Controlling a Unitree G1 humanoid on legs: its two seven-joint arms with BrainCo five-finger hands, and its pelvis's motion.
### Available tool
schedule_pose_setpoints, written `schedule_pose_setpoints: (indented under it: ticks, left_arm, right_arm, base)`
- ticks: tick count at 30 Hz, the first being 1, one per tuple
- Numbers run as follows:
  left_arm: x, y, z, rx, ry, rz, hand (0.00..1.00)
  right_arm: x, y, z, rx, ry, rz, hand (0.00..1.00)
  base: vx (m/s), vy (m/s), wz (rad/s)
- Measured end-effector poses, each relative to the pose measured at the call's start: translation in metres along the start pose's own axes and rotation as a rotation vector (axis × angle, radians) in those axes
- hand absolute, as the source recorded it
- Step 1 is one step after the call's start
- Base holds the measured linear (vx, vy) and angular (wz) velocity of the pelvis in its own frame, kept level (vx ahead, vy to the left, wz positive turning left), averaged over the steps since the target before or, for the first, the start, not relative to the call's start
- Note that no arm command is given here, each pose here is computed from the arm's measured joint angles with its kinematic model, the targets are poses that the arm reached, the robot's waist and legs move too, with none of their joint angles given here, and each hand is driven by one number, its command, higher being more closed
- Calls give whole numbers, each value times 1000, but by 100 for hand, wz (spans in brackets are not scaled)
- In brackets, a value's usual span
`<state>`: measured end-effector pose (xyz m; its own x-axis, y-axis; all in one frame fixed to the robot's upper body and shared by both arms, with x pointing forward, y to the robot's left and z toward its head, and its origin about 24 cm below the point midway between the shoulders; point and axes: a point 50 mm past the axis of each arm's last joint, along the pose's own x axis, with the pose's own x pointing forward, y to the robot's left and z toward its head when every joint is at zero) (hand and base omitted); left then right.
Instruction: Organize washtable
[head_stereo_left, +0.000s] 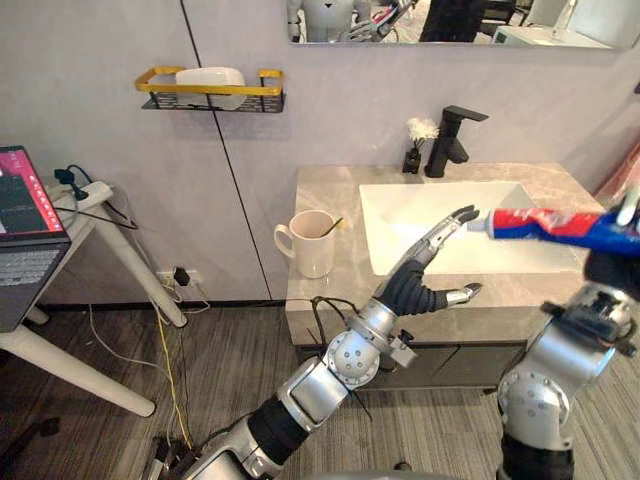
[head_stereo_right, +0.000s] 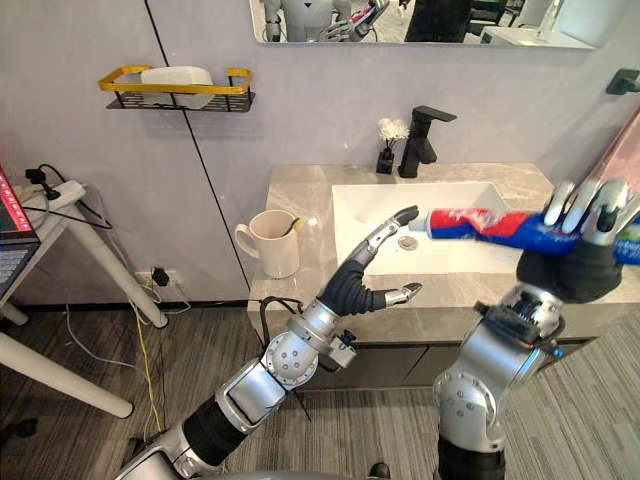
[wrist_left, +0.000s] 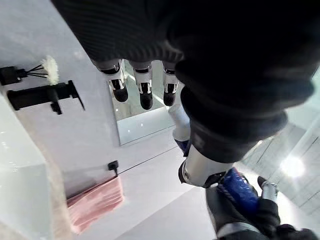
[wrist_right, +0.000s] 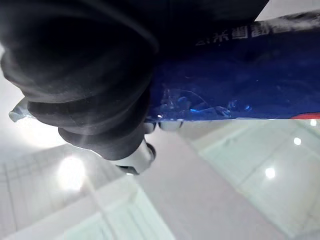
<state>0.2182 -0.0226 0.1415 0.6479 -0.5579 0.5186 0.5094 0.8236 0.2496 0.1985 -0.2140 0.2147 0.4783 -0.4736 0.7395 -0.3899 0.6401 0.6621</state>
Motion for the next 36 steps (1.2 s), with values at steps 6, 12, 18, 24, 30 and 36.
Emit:
schedule_pose_setpoints:
  ticks: [6, 12, 18, 24, 30, 36]
  left_arm:
    - [-1, 8, 20, -87, -84, 35, 0]
    - [-5, 31, 42, -86, -179, 122, 0]
    - [-24, 59, 50, -88, -204, 289, 0]
    - [-60, 63, 17, -72, 12, 380, 0]
    - [-134, 68, -60, 68, 518, 418, 0]
    - [-198, 70, -101, 159, 865, 392, 0]
  right_arm:
    - [31, 24, -9, 12, -57, 148, 100]
    - [82, 26, -39, -106, -20, 218, 100]
    - [126, 35, -53, -213, 46, 285, 100]
    - [134, 47, -55, -262, 117, 403, 100]
    - [136, 57, -47, -281, 151, 516, 100]
    - [126, 54, -21, -355, 170, 629, 100]
  base:
    - [-20, -14, 34]
    - [-30, -16, 40]
    - [-23, -17, 46]
    - [-23, -3, 11]
    - [3, -2, 1]
    - [43, -8, 1]
